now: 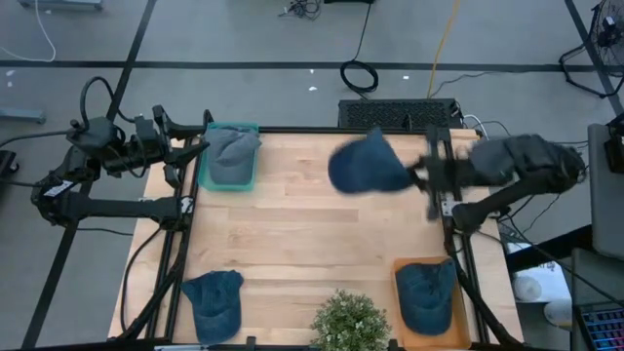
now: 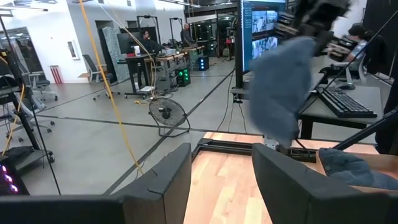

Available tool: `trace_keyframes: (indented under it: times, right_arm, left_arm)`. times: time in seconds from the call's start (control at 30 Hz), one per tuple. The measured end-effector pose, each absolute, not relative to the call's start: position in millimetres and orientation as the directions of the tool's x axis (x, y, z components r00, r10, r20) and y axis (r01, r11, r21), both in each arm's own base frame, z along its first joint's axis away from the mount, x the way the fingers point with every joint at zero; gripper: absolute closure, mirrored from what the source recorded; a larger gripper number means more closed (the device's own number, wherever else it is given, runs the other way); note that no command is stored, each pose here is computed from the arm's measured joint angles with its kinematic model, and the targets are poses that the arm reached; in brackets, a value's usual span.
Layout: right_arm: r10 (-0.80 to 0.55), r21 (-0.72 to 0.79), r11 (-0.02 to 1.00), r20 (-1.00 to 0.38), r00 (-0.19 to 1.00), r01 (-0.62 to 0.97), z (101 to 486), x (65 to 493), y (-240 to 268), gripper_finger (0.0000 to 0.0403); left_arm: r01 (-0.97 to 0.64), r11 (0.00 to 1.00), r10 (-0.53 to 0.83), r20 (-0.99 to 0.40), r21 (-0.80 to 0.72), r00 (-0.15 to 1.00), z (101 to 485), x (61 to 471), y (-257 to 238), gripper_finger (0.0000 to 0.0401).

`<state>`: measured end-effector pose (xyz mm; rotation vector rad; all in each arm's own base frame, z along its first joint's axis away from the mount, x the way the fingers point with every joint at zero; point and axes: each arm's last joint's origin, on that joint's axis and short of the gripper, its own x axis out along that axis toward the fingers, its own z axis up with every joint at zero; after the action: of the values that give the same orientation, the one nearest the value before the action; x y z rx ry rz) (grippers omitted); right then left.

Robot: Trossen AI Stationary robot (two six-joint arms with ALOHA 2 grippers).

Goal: Pick & Place hat
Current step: Put the top blue cap into the orange bin

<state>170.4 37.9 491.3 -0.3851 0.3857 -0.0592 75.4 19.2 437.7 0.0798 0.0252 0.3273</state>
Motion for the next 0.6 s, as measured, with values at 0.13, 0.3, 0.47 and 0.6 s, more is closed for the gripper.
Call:
trace_keyframes:
  times: [0.13, 0.3, 0.47, 0.6]
  right_arm:
    - [-0.249, -0.39, 0.911, -0.264, 0.932, 0.133, 493, 193, -2, 0.0402]
    - [-0.293, -0.348, 0.917, -0.255, 0.921, 0.195, 481, 220, -67, 0.0402]
    - [-0.142, -0.183, 0.978, -0.23, 0.963, 0.101, 468, 232, -135, 0.0402]
    - [0.177, 0.02, 0.984, -0.182, 0.967, -0.177, 453, 244, -166, 0.0402]
  left_arm:
    - [-0.32, 0.944, 0.322, -0.012, 0.082, 0.947, 438, 75, 19, 0.0224]
    - [-0.32, 0.944, 0.322, -0.012, 0.082, 0.947, 438, 75, 19, 0.0224]
    - [-0.32, 0.944, 0.322, -0.011, 0.082, 0.947, 438, 75, 19, 0.0224]
    - [-0.32, 0.944, 0.322, -0.012, 0.082, 0.947, 438, 75, 19, 0.0224]
